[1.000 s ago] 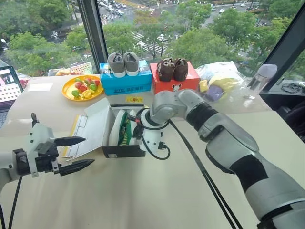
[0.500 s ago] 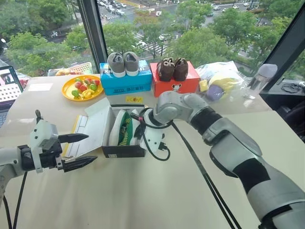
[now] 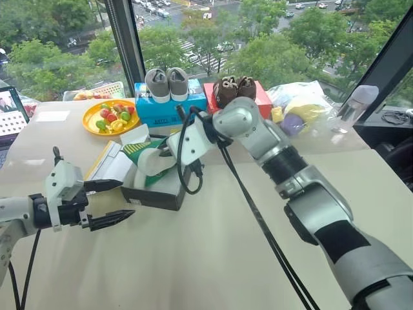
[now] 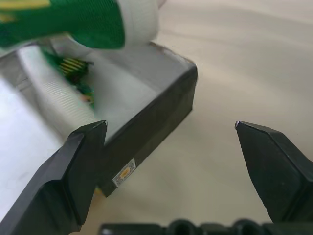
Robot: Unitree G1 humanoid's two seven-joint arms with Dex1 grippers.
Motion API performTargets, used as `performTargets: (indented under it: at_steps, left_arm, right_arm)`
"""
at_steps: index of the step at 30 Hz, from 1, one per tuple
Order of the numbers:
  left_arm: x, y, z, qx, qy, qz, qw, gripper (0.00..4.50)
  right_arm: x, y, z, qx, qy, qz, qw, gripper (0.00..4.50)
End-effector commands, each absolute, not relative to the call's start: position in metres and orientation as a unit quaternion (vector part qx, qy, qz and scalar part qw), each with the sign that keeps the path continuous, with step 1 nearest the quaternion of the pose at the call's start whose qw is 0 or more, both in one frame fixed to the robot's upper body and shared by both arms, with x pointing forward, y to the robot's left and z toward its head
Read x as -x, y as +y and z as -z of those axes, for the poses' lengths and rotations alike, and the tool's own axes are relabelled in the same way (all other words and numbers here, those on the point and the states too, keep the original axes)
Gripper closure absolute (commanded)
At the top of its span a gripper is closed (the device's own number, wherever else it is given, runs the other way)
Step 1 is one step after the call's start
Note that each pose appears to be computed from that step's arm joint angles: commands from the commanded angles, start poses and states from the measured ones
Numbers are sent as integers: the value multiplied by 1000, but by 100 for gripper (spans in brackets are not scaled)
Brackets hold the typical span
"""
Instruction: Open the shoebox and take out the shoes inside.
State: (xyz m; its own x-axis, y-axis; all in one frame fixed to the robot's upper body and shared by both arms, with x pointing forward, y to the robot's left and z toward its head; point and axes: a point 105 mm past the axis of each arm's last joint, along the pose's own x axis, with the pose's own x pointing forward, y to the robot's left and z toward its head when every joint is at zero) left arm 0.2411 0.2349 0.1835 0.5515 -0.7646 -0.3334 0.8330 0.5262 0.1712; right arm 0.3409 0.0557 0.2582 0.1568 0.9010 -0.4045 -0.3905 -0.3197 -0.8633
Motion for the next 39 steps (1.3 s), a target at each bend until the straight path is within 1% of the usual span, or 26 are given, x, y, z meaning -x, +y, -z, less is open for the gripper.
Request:
performTargets:
  at_steps: [1, 2, 4, 6, 8, 11, 13, 14, 15, 17, 20, 22, 23, 24, 26, 28, 30, 32, 36, 37, 39]
  left_arm:
    - [-242, 235, -191, -170, 98, 464, 864, 0]
    - [-242, 234, -191, -170, 99, 464, 863, 0]
    - [-243, 233, -192, -170, 99, 466, 862, 0]
    - [-243, 232, -192, -170, 98, 469, 861, 0]
    - [-243, 232, -192, -169, 98, 470, 860, 0]
    - [-245, 231, -193, -170, 98, 471, 860, 0]
    - [-246, 230, -194, -170, 96, 472, 859, 0]
    - [-247, 229, -194, -170, 95, 474, 859, 0]
    - [-247, 228, -194, -170, 94, 475, 858, 0]
    - [-248, 225, -194, -168, 93, 479, 857, 0]
    - [-249, 223, -194, -167, 91, 482, 855, 0]
    - [-249, 223, -195, -168, 91, 483, 854, 0]
    - [-249, 223, -195, -168, 91, 483, 854, 0]
    - [-250, 223, -195, -168, 91, 483, 854, 0]
    - [-250, 223, -196, -168, 90, 483, 854, 0]
    - [-250, 223, -197, -169, 89, 484, 854, 0]
    - [-250, 224, -197, -170, 90, 483, 854, 0]
    - [-250, 224, -197, -170, 90, 483, 854, 0]
    - [-249, 225, -196, -172, 93, 484, 853, 0]
    - [-249, 225, -196, -171, 93, 484, 853, 0]
    - [-249, 225, -197, -171, 93, 485, 853, 0]
  right_arm:
    - [-338, 52, -298, 459, -262, -587, 613, 450]
    - [-341, 48, -305, 436, -259, -577, 640, 450]
    - [-346, 38, -317, 412, -255, -556, 675, 450]
    - [-348, 23, -328, 398, -251, -538, 700, 450]
    - [-345, 7, -337, 386, -247, -525, 717, 450]
    - [-341, -13, -341, 384, -235, -503, 738, 450]
    - [-344, -30, -332, 402, -211, -474, 754, 450]
    - [-352, -43, -322, 421, -190, -443, 768, 450]
    - [-360, -55, -311, 443, -169, -412, 778, 450]
    - [-378, -83, -277, 499, -114, -343, 788, 450]
    - [-394, -109, -243, 534, -76, -262, 800, 450]
    - [-401, -126, -224, 570, -58, -204, 794, 450]
    - [-401, -131, -217, 578, -55, -189, 792, 450]
    - [-401, -140, -204, 595, -42, -166, 785, 450]
    - [-396, -148, -187, 627, -37, -138, 766, 450]
    - [-389, -153, -179, 659, -43, -112, 743, 450]
    - [-382, -154, -176, 667, -50, -94, 737, 450]
    - [-372, -153, -172, 661, -51, -87, 744, 450]
    - [-351, -153, -175, 624, -56, -65, 777, 450]
    - [-345, -152, -175, 620, -57, -69, 780, 450]
    - [-331, -145, -159, 614, -34, -116, 780, 450]
